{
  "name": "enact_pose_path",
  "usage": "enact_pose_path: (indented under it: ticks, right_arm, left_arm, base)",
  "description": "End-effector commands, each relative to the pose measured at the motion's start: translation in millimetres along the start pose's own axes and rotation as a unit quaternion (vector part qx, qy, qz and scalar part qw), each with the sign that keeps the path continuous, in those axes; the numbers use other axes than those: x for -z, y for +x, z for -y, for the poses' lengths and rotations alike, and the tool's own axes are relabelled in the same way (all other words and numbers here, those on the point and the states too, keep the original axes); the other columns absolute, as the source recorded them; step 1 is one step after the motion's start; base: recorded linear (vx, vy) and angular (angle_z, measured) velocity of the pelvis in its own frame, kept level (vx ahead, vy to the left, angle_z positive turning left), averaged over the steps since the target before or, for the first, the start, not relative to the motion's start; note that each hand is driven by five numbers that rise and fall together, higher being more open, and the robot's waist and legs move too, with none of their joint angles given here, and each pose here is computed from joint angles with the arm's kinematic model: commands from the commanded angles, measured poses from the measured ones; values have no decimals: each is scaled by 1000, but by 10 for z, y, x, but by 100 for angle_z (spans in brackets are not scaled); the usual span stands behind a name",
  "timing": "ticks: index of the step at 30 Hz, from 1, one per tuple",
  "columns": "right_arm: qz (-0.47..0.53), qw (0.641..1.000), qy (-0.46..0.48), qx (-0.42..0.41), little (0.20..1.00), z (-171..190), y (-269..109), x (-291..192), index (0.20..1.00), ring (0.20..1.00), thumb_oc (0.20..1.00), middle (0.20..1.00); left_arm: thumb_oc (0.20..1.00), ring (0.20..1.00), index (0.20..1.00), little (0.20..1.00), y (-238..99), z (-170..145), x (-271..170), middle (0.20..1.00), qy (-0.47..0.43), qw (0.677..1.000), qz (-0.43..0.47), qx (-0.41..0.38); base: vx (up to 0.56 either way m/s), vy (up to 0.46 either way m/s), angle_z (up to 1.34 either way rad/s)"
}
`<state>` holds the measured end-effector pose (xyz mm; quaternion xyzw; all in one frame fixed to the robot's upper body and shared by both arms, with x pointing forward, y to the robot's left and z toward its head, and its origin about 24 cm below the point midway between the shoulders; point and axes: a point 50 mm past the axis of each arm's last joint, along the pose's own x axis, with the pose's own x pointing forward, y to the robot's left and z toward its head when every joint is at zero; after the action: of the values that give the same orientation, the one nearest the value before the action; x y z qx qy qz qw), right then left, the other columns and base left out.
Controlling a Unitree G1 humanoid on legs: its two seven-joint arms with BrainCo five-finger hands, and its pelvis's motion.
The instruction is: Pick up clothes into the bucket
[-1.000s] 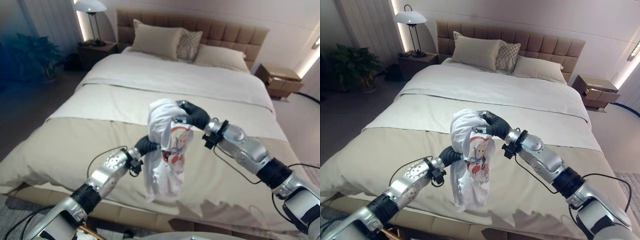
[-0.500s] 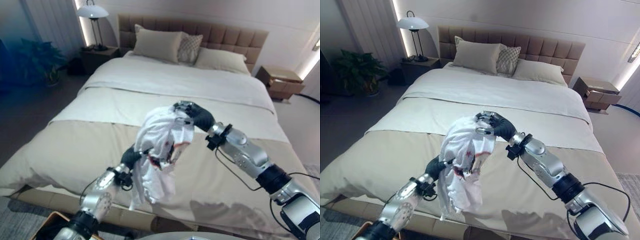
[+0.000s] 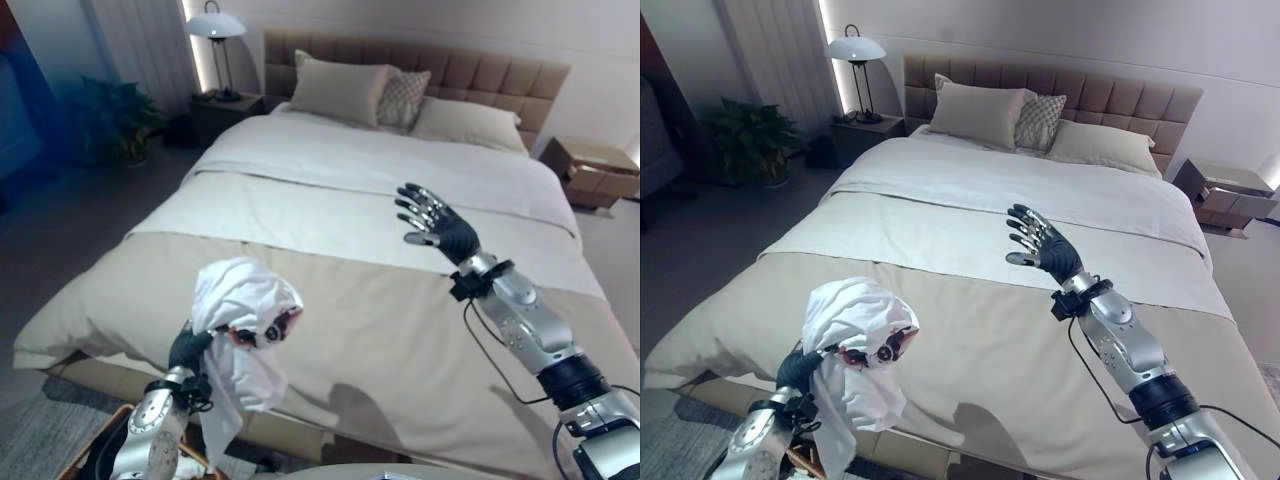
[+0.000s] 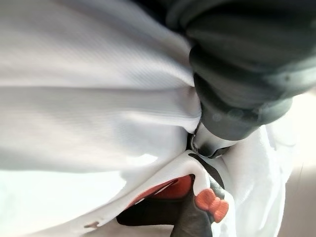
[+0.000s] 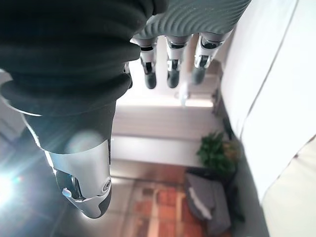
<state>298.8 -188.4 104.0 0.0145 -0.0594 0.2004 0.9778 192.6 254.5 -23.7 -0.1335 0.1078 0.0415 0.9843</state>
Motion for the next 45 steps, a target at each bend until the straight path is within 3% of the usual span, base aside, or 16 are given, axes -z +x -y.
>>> enact_pose_path:
  ticks: [1, 9, 20, 30, 41, 45]
  right_arm:
    - [50, 997, -39, 50, 1000, 86, -23, -96, 1000, 1000, 1000, 1000]
    - [30, 984, -117, 128, 1000, 173, -199, 69, 1000, 1000, 1000, 1000]
    - [-33, 996, -55, 59, 1000, -178, -182, 450, 1000, 1000, 1000, 1000]
    - [2, 999, -46, 29, 1000, -345, 14, 307, 1000, 1000, 1000, 1000]
    - [-42, 998, -27, 48, 1000, -346, -6, 562, 1000, 1000, 1000, 1000]
    - [-47, 997, -42, 54, 1000, -374, 159, 581, 1000, 1000, 1000, 1000]
  left_arm:
    - [200, 200, 200, 200, 69, -90, -482, 200, 64, 991, 119, -22]
    - [200, 200, 200, 200, 110, -11, -624, 200, 78, 982, 165, -58]
    - [200, 200, 200, 200, 223, 13, -743, 200, 105, 971, 189, -99]
    - [200, 200, 200, 200, 298, -25, -1044, 200, 150, 949, 241, -138]
    - [200, 200, 200, 200, 593, 429, -1851, 200, 146, 897, 397, -130]
    - [200, 200, 200, 200, 644, 470, -2093, 200, 143, 880, 429, -146]
  base:
    - [12, -15, 6]
    - [-187, -83, 62]
    - [-137, 75, 61]
    - [-66, 187, 4]
    - [-95, 44, 28]
    - [-10, 37, 30]
